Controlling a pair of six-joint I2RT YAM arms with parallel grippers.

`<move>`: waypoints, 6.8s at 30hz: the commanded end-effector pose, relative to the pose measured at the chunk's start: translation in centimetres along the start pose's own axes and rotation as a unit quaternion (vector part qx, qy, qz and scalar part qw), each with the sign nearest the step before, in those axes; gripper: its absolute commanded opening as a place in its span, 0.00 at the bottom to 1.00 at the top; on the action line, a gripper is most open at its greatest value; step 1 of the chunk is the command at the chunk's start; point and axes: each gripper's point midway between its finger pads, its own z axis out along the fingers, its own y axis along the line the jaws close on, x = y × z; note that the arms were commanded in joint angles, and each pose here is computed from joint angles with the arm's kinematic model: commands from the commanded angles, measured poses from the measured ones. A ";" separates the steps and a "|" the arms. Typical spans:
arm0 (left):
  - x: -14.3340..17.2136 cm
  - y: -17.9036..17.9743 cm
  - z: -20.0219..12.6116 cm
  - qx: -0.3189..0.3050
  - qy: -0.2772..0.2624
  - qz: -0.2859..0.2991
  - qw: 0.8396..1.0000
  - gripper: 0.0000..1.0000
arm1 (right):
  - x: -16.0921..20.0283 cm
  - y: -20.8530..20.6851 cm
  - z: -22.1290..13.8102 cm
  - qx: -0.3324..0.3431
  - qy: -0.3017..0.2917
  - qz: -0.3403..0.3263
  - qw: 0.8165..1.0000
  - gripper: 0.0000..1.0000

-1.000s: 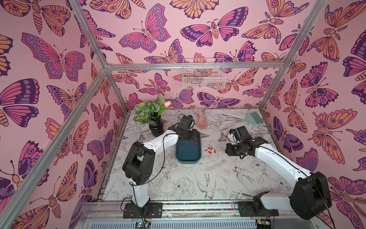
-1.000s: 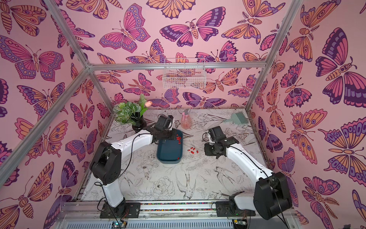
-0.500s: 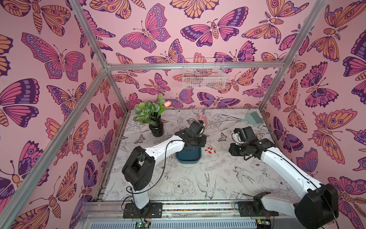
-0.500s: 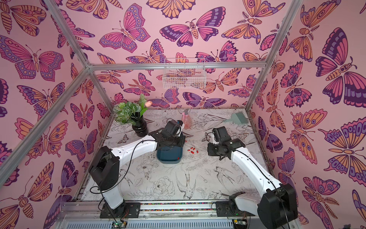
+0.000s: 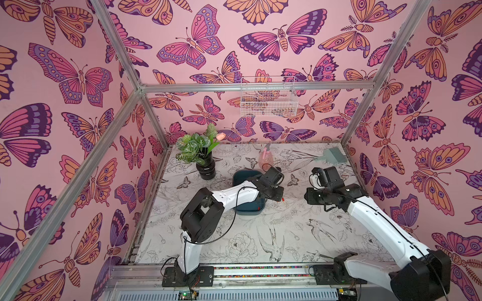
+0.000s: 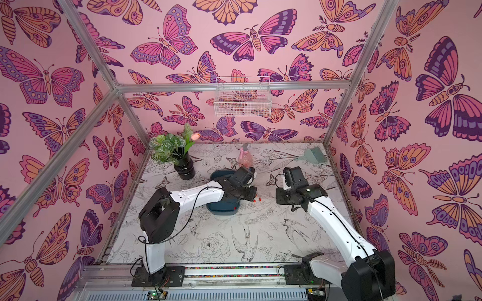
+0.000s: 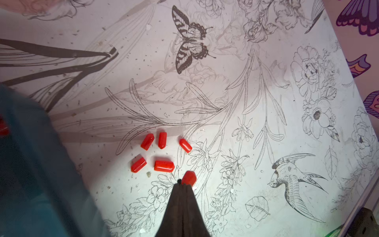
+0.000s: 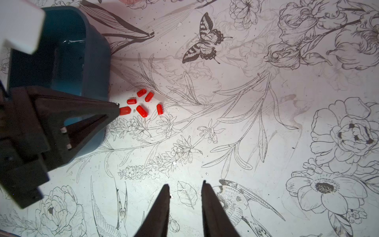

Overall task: Take the screw protection sleeves out of the storage box
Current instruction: Place the screw protection sleeve at the center of the board, then pick up the screw protection sleeve from the storage box.

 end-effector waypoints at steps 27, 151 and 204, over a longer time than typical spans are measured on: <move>2.3 1.4 5.9 -0.030 0.054 0.001 0.998 0.00 | 0.9 -0.5 0.0 -0.001 0.008 0.009 1.000 0.31; 10.5 16.2 -13.6 0.003 -0.098 -0.236 0.967 0.28 | -5.4 20.3 14.2 0.040 0.129 -0.233 0.963 0.33; 10.6 16.2 -14.0 0.000 -0.107 -0.230 0.967 0.27 | -4.1 16.7 22.1 0.153 0.176 -0.268 0.935 0.28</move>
